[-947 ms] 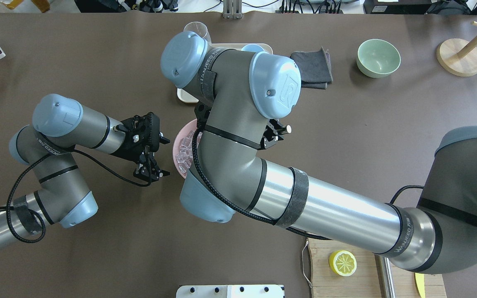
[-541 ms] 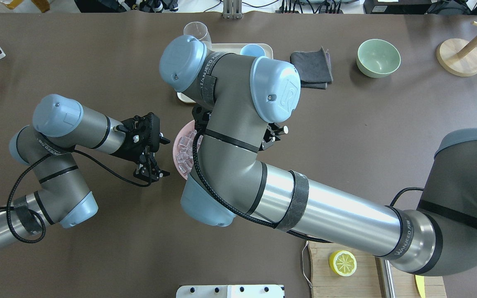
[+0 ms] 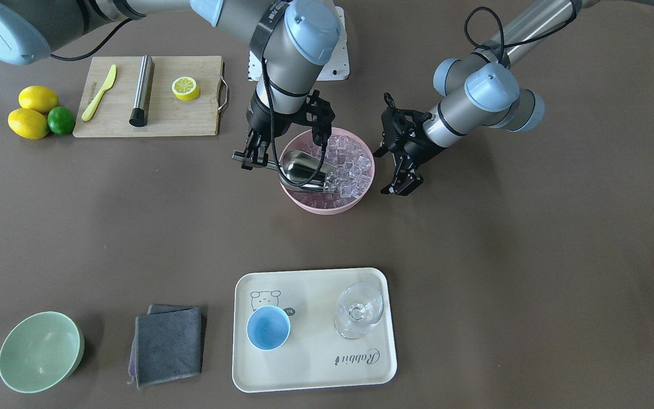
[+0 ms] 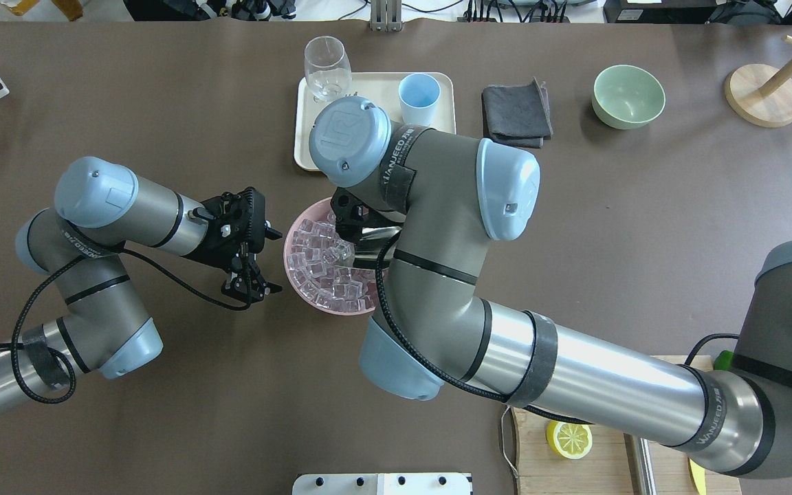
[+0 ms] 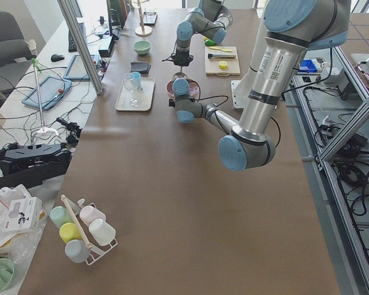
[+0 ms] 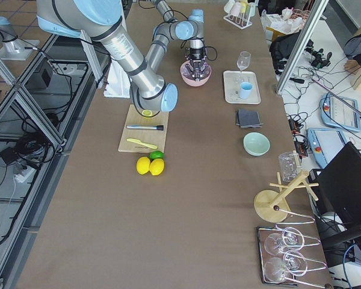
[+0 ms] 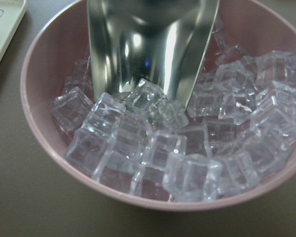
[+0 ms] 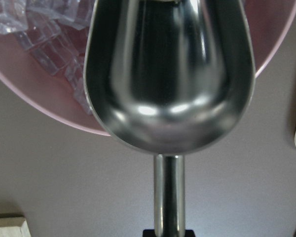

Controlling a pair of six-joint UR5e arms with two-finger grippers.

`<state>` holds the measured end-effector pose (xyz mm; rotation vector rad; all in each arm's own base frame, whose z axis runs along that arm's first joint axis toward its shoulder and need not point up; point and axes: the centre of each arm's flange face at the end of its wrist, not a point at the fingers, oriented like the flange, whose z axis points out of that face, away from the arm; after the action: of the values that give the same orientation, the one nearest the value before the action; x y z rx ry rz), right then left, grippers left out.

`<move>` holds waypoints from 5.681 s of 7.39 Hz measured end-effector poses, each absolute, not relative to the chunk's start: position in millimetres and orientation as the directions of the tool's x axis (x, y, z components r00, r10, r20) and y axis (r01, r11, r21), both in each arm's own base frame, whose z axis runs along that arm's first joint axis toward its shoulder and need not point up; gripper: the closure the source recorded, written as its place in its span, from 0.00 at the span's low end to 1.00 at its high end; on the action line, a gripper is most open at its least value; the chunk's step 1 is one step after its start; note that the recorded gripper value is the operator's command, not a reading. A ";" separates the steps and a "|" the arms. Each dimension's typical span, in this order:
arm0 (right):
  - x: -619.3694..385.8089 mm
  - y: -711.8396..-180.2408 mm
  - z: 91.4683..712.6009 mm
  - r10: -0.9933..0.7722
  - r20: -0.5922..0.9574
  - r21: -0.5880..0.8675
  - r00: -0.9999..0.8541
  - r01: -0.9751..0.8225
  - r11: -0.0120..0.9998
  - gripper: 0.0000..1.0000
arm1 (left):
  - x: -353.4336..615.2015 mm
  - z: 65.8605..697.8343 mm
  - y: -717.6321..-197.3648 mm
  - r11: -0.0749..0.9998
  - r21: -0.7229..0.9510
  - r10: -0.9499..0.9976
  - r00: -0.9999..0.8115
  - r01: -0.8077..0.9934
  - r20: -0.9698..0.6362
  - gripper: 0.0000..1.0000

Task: Put ice in cup with scoop

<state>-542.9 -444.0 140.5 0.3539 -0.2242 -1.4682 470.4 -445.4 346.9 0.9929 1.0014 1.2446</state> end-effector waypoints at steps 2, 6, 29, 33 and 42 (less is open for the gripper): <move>-543.7 -443.8 161.5 -0.991 -0.088 0.418 0.099 0.907 0.054 1.00 | 470.5 347.0 -445.4 0.065 0.962 0.997 0.058 -0.263 -0.051 0.01; -549.3 -440.0 172.6 -0.993 -0.072 0.519 0.093 0.854 0.042 1.00 | 470.1 347.7 -445.5 0.066 0.962 0.997 0.059 -0.264 -0.052 0.01; -340.6 -559.6 255.6 -0.735 0.485 0.447 0.474 0.587 0.674 1.00 | 435.8 336.2 -442.0 0.080 0.963 0.994 0.091 -0.259 -0.058 0.01; -367.1 -633.6 221.9 -0.678 0.499 0.371 0.540 0.573 0.730 1.00 | 366.4 354.8 -429.0 0.189 0.911 0.977 0.159 -0.367 -0.139 0.00; -407.0 -674.5 193.7 -0.827 0.311 0.270 0.469 0.791 0.550 1.00 | 84.6 471.9 -480.0 0.819 0.432 0.573 0.512 -0.377 -0.640 0.01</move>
<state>-407.0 -674.5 193.7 0.0929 -0.4328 -0.9933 84.6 -480.0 471.9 0.2510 0.8601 0.5785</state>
